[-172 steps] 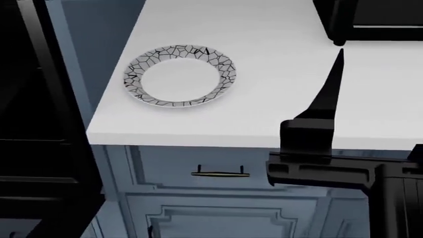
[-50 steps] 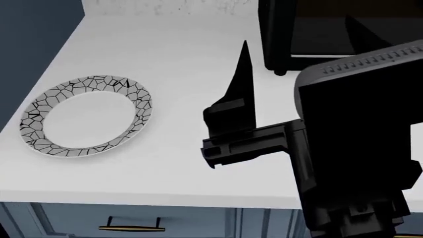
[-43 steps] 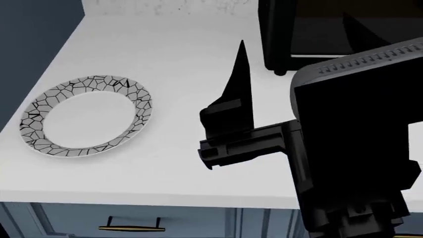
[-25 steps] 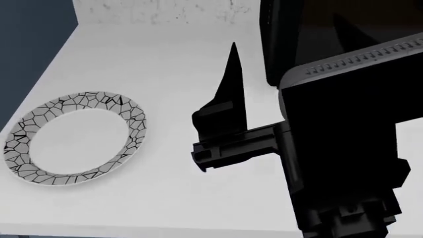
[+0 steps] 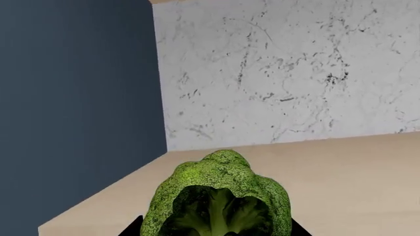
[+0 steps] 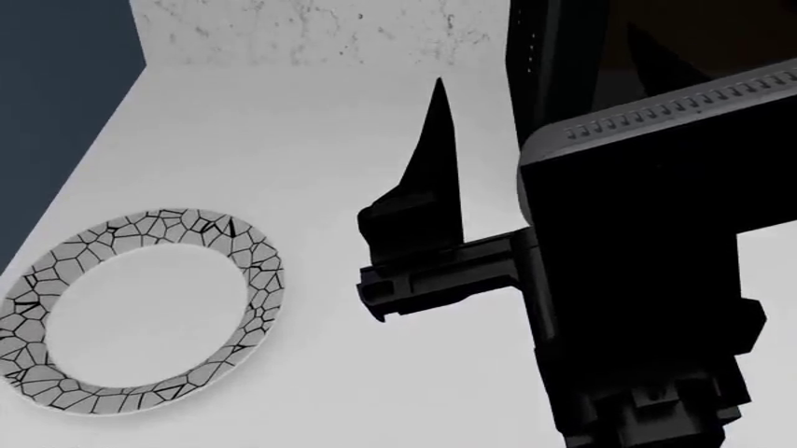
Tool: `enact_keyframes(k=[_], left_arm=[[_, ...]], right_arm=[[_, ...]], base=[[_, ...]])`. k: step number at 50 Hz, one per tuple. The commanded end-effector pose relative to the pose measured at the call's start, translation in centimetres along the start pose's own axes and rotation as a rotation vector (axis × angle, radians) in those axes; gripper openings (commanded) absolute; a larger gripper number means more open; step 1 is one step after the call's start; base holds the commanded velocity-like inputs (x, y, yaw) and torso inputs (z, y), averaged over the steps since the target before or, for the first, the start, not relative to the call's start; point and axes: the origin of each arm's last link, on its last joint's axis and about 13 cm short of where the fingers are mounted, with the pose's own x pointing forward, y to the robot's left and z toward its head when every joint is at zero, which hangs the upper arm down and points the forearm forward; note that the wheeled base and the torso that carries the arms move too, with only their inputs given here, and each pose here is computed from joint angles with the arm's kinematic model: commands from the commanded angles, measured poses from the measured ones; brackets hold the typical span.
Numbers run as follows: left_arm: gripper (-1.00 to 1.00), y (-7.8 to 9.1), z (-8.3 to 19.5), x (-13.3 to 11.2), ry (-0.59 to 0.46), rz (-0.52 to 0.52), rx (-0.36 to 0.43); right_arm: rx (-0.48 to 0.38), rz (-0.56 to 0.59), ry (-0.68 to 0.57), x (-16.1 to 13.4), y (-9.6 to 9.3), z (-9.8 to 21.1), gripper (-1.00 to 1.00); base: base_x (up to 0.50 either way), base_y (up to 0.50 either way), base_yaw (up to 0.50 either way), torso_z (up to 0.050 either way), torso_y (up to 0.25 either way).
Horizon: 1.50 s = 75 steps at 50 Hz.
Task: Pick the broccoli from the top rack in the oven and place it on the plate on the counter.
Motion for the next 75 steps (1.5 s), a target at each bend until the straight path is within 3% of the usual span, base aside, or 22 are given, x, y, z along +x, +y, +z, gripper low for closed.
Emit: enact_keyframes(k=[1, 9, 10, 11, 13, 23, 48, 51, 65, 75], left_arm=[[-1.00, -0.3, -0.9, 0.5, 0.032, -0.017, -0.002], [-1.00, -0.6, -2.0, 0.9, 0.085, -0.030, -0.023], [-1.00, -1.0, -5.8, 0.0, 0.212, 0.001, -0.064], [-1.00, -1.8, -4.4, -1.3, 0.113, -0.014, -0.047], [-1.00, -2.2, -3.8, -2.4, 0.060, -0.021, -0.042], [-1.00, -1.6, -2.5, -6.1, -0.046, 0.045, -0.015], [-1.00, -0.8, -5.2, -12.8, -0.080, 0.050, 0.024], [-1.00, -0.9, -5.8, -12.9, -0.077, 0.036, 0.030], [-1.00, -1.6, -10.3, -9.0, 0.113, 0.026, 0.041], [-1.00, -1.8, -11.7, -8.6, 0.151, 0.023, 0.044]], right_arm=[[0.001, -0.007, 0.001, 0.0, 0.0, 0.0, 1.00], [0.002, -0.008, 0.004, 0.1, -0.1, 0.0, 1.00], [0.004, -0.020, 0.007, 0.0, -0.4, -0.1, 1.00], [0.004, -0.020, 0.006, 0.0, -0.4, -0.1, 1.00], [0.004, -0.021, 0.006, 0.0, -0.4, -0.1, 1.00], [0.009, -0.028, 0.002, -0.4, -0.4, -0.3, 1.00], [0.005, -0.044, 0.006, -0.5, -0.5, -0.2, 1.00], [0.007, -0.045, 0.007, -0.5, -0.6, -0.4, 1.00], [0.007, -0.050, 0.007, -0.5, -0.6, -0.7, 1.00], [0.005, -0.048, 0.006, -0.5, -0.4, -0.3, 1.00]], base=[[0.00, 0.00, 0.00, 0.000, 0.000], [0.00, 0.00, 0.00, 0.000, 0.001], [0.00, 0.00, 0.00, 0.000, 0.000], [0.00, 0.00, 0.00, 0.000, 0.000], [0.00, 0.00, 0.00, 0.000, 0.000], [0.00, 0.00, 0.00, 0.000, 0.001], [0.00, 0.00, 0.00, 0.000, 0.000], [0.00, 0.00, 0.00, 0.000, 0.000], [0.00, 0.00, 0.00, 0.000, 0.001], [0.00, 0.00, 0.00, 0.000, 0.001]])
